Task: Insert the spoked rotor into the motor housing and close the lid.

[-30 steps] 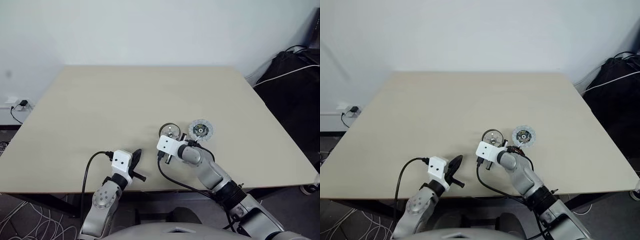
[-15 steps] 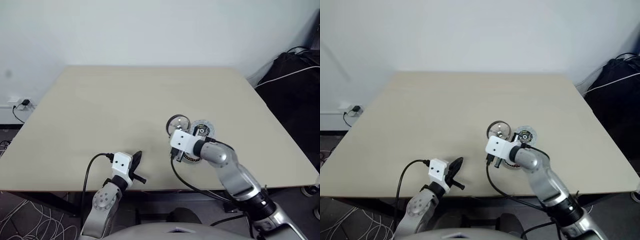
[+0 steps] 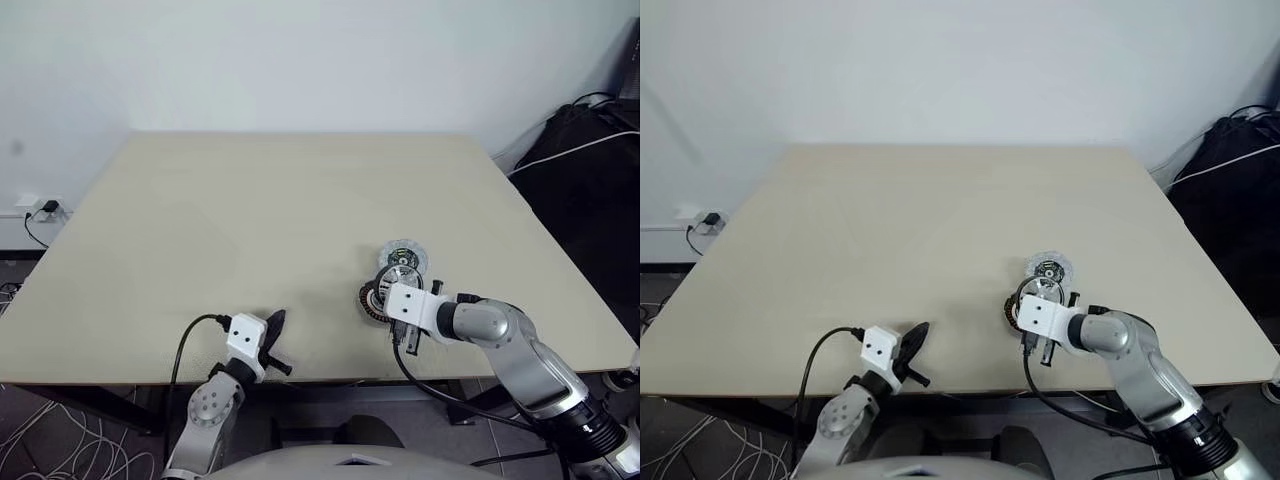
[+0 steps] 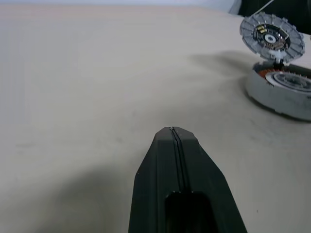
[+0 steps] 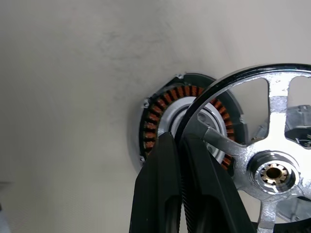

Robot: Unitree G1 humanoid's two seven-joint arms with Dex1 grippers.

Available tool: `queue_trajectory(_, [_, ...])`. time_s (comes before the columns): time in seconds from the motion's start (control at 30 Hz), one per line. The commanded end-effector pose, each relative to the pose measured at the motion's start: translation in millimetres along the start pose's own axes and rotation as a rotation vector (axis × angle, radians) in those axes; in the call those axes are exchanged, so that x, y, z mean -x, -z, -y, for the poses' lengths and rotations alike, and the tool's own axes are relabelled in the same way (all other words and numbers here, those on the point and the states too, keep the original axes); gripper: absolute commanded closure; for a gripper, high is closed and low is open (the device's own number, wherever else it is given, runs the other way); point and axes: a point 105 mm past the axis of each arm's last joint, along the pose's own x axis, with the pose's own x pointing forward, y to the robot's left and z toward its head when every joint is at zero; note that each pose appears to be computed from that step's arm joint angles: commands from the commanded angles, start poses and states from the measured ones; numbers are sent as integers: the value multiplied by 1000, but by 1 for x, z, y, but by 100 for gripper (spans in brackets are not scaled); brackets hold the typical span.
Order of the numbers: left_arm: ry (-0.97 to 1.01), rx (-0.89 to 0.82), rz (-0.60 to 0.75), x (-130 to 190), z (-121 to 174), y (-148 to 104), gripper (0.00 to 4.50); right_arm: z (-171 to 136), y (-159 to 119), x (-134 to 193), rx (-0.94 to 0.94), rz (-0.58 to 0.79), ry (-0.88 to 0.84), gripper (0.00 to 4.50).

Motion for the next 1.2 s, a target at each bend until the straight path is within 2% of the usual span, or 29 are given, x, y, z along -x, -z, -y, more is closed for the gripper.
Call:
queue_trajectory(0.03, [30, -25, 52, -5, 4, -10, 450, 3, -3, 0, 6, 15, -8, 448])
queue_trajectory(0.27, [40, -15, 60, -5, 8, -12, 450, 1, 4, -3, 23, -11, -58, 448])
queue_trajectory(0.63, [37, -3, 76, -6, 14, -25, 450, 10, -3, -6, 48, 5, -59, 448])
queue_trajectory(0.77, [38, 1, 82, -7, 18, -32, 450, 14, -6, -5, 61, 13, -43, 351])
queue_trajectory(0.97, [41, 4, 85, -9, 20, -41, 450, 16, -16, 1, 86, 45, -34, 351])
queue_trajectory(1.2, [50, 7, 85, -10, 22, -48, 450, 13, -34, 24, 143, 96, -50, 351])
